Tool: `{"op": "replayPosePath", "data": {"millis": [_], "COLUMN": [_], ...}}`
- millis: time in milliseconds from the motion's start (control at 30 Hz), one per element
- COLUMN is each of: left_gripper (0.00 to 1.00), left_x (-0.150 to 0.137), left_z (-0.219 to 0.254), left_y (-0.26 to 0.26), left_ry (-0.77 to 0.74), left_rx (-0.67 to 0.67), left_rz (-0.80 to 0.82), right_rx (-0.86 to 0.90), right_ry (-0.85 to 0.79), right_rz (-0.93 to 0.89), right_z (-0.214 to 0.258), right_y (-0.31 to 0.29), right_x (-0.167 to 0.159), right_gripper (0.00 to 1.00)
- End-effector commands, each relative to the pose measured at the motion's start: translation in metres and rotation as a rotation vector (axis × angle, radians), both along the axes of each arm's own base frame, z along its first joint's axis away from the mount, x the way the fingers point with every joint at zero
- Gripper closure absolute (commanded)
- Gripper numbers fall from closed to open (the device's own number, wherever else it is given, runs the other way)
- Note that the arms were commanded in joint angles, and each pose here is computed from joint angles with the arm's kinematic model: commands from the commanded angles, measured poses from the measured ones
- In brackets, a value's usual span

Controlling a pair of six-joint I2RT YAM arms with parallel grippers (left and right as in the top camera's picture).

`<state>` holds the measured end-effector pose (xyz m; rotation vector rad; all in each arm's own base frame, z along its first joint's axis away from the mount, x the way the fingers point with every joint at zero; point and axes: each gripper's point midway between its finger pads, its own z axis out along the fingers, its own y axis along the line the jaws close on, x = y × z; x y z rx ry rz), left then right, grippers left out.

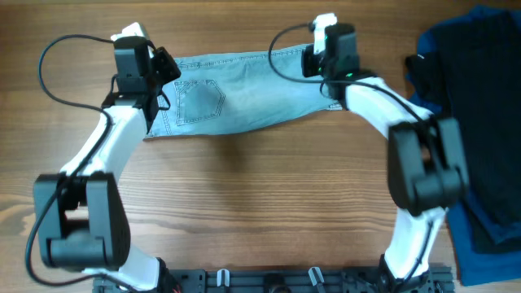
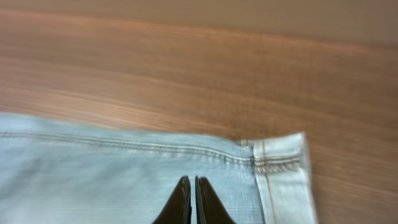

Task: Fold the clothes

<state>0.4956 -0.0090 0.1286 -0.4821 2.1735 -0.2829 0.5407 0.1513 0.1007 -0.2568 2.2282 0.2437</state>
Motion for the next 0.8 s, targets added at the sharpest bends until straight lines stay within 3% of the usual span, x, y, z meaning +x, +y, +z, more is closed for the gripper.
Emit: {"op": "replayPosePath", "data": {"millis": [0,100,533,633,767], "left_gripper": [0.92,0.92,0.96,0.96,0.96], "left_x": [-0.018,-0.020,-0.019,-0.012,0.000], "left_z": [-0.024,-0.056,-0.103,-0.090,-0.043], "left_y": [0.009,0.019,0.070,0.069,0.061], "left_ry": [0.117,0.186,0.250,0.206,0.100], "left_rx": [0.045,0.065,0.052,0.049,0.015], "left_rz": [0.024,0.054,0.158,0.153,0.112], "right_rx": [0.034,-0.020,-0.168,-0.145,-0.088], "right_ry": [0.071,0.230,0.464,0.452,0.329], "right_rz": [0.023,0.031,-0.059,-0.080,-0.062], "right_z": [0.026,-0.012,-0.125,-0.118,-0.059], "right_y": [0.001,-0.007,-0.044,-0.043,-0.032], "right_x": [-0.026,-0.053,-0.093,-0.089,-0.065], "right_gripper": [0.96,0.96,0.96,0.96,0.96]}}
